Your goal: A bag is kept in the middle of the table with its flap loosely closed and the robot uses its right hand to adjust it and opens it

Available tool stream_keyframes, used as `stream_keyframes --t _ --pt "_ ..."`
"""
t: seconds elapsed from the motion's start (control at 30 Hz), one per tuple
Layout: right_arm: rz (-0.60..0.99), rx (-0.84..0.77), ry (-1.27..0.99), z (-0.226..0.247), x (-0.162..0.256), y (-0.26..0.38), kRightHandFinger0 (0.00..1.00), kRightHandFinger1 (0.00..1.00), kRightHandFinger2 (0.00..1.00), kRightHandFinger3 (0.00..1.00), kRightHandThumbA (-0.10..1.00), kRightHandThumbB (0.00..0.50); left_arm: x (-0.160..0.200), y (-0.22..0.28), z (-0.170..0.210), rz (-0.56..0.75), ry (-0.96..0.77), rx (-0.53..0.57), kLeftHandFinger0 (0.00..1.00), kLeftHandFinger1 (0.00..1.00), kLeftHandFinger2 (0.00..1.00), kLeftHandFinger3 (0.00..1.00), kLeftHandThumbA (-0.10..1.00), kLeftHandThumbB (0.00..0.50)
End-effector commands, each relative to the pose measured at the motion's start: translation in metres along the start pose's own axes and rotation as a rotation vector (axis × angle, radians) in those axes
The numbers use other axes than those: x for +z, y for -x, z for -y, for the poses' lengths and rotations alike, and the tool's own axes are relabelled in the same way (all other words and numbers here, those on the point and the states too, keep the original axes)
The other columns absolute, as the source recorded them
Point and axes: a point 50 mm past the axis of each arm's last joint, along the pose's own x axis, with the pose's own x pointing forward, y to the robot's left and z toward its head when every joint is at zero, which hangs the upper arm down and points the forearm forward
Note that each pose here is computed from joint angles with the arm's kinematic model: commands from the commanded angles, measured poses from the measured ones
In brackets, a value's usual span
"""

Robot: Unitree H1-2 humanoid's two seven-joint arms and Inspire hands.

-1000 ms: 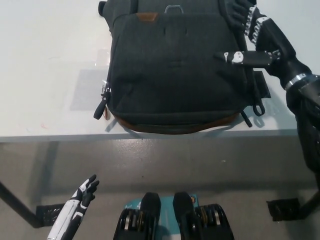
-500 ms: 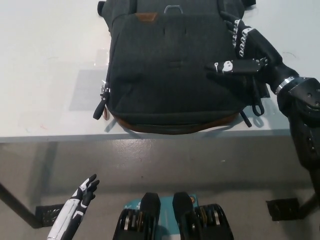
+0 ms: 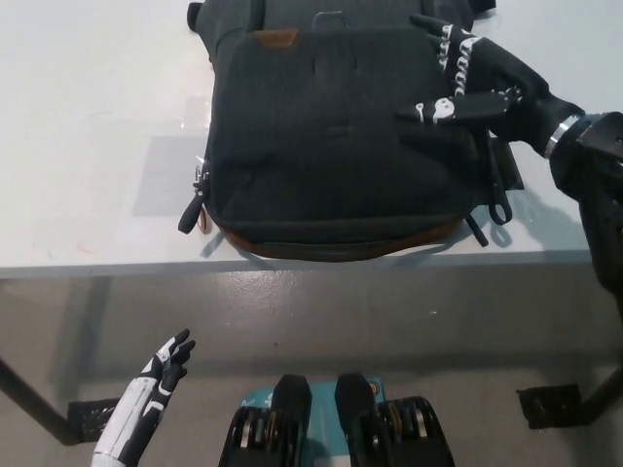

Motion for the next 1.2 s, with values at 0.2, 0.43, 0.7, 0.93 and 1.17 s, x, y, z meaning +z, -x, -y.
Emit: stream_keyframes --t 0.2,0.43,0.7,0.93,1.17 --pt "-0.031 -0.03 0.005 -0.009 0.039 -0.021 0.0 0.31 0.63 0.73 -0.1 0.258 0.01 -0.005 -0.005 0.058 -0.02 -0.022 1.0 1.0 1.0 1.0 1.0 0.267" --pt "-0.028 -0.091 0.043 -0.009 0.036 -0.022 0.0 0.35 0.65 0.79 -0.1 0.135 0.012 -0.008 -0.008 0.063 -0.018 -0.026 1.0 1.0 1.0 1.0 1.0 0.251" --pt "-0.014 -0.127 0.076 -0.005 0.036 -0.021 0.0 0.38 0.66 0.75 -0.1 0.129 0.013 -0.012 -0.009 0.063 -0.027 -0.021 1.0 1.0 1.0 1.0 1.0 0.263" --pt "0.127 -0.187 0.165 -0.02 0.035 0.007 0.03 0.47 0.77 0.74 -0.1 0.109 0.016 -0.013 -0.009 0.07 -0.038 -0.032 1.0 1.0 1.0 1.0 1.0 0.25" --pt "0.487 -0.261 0.466 -0.082 0.052 0.068 0.0 0.33 0.59 0.81 -0.1 0.101 0.015 -0.016 -0.011 0.071 -0.041 -0.033 1.0 1.0 1.0 1.0 1.0 0.256"
